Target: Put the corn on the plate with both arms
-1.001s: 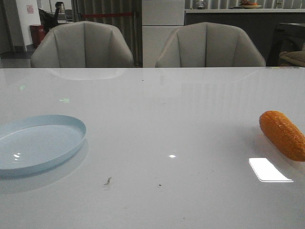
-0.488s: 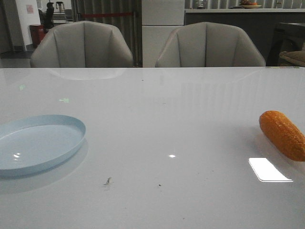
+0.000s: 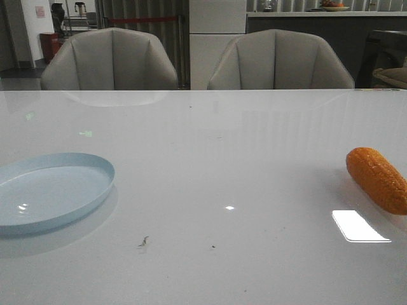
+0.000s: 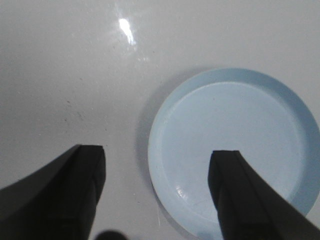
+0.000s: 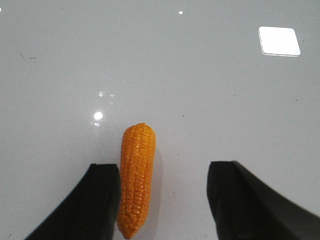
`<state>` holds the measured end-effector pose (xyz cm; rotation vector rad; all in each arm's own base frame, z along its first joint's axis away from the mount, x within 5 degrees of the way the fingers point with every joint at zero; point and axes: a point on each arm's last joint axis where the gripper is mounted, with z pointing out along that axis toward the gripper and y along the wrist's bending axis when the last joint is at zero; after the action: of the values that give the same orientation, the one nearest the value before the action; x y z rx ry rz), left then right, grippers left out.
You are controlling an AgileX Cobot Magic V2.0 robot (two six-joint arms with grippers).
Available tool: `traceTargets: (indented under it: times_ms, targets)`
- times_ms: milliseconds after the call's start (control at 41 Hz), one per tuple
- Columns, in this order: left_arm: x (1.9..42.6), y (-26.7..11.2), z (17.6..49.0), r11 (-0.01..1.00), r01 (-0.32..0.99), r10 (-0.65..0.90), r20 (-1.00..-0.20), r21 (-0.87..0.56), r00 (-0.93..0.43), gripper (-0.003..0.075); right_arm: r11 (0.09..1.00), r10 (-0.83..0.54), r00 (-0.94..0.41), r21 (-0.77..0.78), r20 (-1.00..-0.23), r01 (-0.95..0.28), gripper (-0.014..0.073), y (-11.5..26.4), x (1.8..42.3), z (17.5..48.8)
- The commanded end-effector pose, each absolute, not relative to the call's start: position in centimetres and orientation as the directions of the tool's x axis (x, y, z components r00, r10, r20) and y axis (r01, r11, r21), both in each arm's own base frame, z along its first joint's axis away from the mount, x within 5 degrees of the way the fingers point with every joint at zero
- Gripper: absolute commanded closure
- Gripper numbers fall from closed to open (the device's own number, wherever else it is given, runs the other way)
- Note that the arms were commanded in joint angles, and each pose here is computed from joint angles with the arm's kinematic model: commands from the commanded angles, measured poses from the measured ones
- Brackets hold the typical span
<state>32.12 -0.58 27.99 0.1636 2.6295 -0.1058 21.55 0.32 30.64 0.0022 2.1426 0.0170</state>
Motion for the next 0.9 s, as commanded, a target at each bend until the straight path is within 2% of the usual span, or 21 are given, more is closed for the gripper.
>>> traceTargets:
  times_ms: [0, 244, 415, 879]
  targets:
    - [33.9, -0.7, 28.6, 0.989, 0.137, 0.091, -0.476, -0.062, -0.875, 0.0256, 1.000, 0.004, -0.442, 0.009, -0.897, -0.009, 0.0103, 0.4, 21.9, 32.6]
    - [37.4, -0.7, 23.4, 0.987, 0.133, 0.099, -0.301, -0.094, -0.948, 0.0267, 1.000, 0.004, -0.442, 0.009, -0.897, -0.009, 0.0103, 0.4, 21.9, 32.6]
    - [38.2, -0.7, 20.4, 0.986, 0.125, 0.099, -0.218, -0.108, -0.971, 0.0267, 1.000, 0.004, -0.443, 0.009, -0.897, -0.009, 0.0103, 0.4, 21.9, 32.6]
    - [38.6, -0.7, 17.4, 0.986, 0.116, 0.100, -0.132, -0.121, -0.986, 0.0273, 1.000, 0.004, -0.444, 0.009, -0.896, -0.009, 0.0103, 0.4, 21.9, 32.6]
